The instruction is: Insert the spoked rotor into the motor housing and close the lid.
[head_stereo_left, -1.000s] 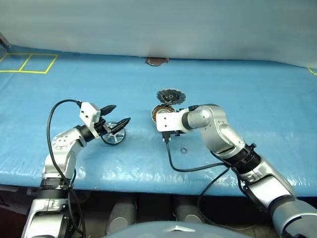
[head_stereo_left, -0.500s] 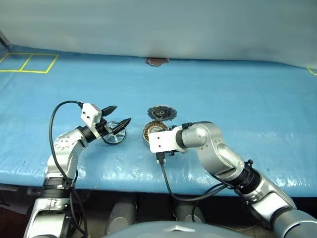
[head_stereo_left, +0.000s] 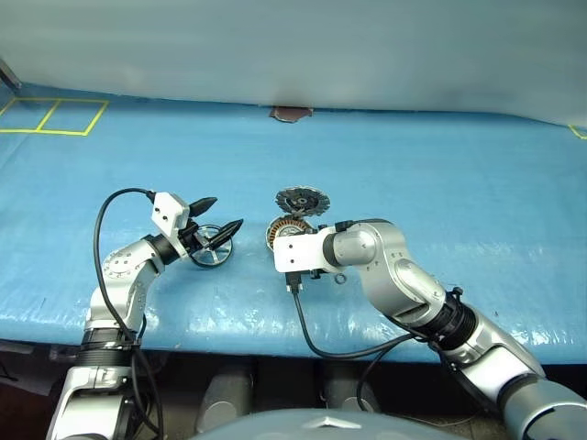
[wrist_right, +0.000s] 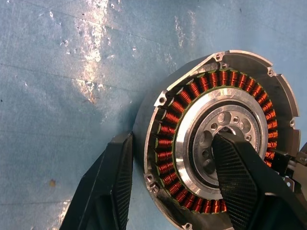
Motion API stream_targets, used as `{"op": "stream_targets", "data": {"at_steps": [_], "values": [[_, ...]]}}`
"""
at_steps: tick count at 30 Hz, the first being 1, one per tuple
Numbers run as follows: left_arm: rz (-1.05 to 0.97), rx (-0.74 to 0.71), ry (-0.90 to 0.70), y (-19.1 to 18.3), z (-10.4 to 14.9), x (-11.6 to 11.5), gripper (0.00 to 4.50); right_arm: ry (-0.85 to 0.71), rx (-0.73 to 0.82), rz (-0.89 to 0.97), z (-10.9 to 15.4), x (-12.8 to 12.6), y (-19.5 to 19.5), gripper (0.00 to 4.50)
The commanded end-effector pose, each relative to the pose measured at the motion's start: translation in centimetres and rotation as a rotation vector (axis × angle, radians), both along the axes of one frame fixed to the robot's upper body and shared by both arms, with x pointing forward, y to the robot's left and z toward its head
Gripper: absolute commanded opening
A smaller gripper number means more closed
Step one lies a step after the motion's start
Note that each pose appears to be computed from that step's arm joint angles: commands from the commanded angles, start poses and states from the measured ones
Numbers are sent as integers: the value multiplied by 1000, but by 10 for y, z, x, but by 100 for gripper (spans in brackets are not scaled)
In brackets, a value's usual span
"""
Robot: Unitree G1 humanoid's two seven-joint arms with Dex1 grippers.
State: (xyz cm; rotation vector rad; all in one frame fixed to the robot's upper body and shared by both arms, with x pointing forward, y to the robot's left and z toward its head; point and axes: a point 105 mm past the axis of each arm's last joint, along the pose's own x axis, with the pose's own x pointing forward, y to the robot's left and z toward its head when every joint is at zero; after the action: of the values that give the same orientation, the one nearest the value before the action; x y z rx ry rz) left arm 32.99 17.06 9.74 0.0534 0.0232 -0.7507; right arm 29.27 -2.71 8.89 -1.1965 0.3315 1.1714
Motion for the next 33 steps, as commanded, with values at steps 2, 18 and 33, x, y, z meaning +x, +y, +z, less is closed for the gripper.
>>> {"op": "stream_targets", "data": {"at_steps": [2, 18, 33], "values": [[13, 9, -54, 4, 11, 0, 450, -60, 46, 55, 16, -1, 18, 215], [25, 16, -56, 6, 11, 0, 450, -33, 62, 69, 6, -8, 30, 215], [35, 24, -72, 9, 14, 4, 450, 35, 66, 63, -6, -20, 30, 215]]}}
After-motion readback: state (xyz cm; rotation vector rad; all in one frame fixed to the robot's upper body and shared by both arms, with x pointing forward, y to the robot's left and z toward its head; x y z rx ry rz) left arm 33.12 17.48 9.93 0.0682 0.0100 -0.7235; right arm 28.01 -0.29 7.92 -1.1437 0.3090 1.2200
